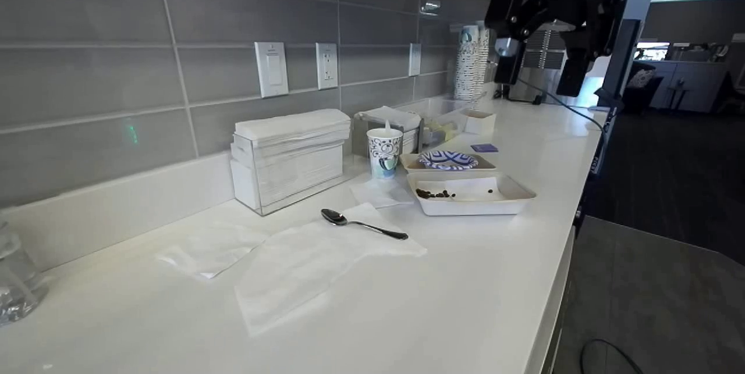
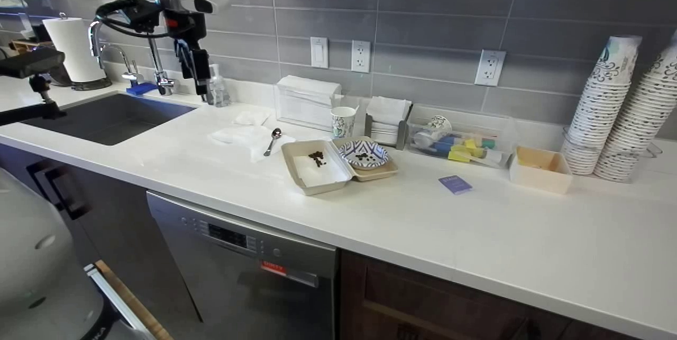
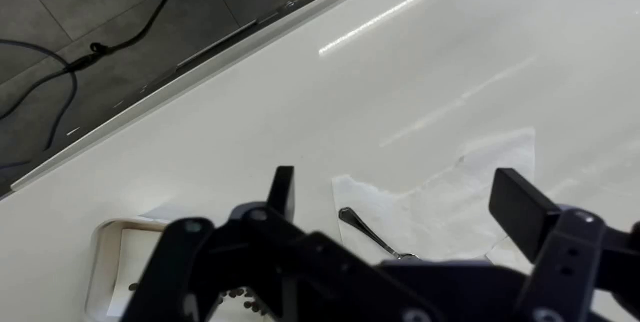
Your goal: Pick up the spoon and scoop up the beans and put them into the striped white bowl then place the spoon back down
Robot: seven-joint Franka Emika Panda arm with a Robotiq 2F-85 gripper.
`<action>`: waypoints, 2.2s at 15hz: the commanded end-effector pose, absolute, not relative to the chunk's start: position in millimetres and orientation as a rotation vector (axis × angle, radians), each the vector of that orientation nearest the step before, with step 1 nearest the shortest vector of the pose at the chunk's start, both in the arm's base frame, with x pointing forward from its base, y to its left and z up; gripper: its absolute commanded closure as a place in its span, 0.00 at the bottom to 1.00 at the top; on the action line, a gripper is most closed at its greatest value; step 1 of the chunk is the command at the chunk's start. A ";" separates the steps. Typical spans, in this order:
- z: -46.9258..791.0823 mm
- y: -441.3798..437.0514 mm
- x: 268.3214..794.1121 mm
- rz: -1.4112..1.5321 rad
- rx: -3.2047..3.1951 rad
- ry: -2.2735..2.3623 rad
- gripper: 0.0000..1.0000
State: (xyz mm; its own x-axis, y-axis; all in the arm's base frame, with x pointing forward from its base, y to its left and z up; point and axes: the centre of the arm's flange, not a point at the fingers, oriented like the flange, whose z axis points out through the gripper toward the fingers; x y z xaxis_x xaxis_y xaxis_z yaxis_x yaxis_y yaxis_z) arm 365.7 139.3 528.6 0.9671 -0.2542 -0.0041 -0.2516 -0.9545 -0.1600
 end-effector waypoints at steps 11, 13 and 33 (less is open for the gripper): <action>470.4 191.8 448.5 -0.372 -2.923 -0.359 0.00; 450.5 187.7 470.9 -0.413 -2.892 -0.440 0.00; 332.5 189.5 542.5 -0.649 -2.819 -0.810 0.00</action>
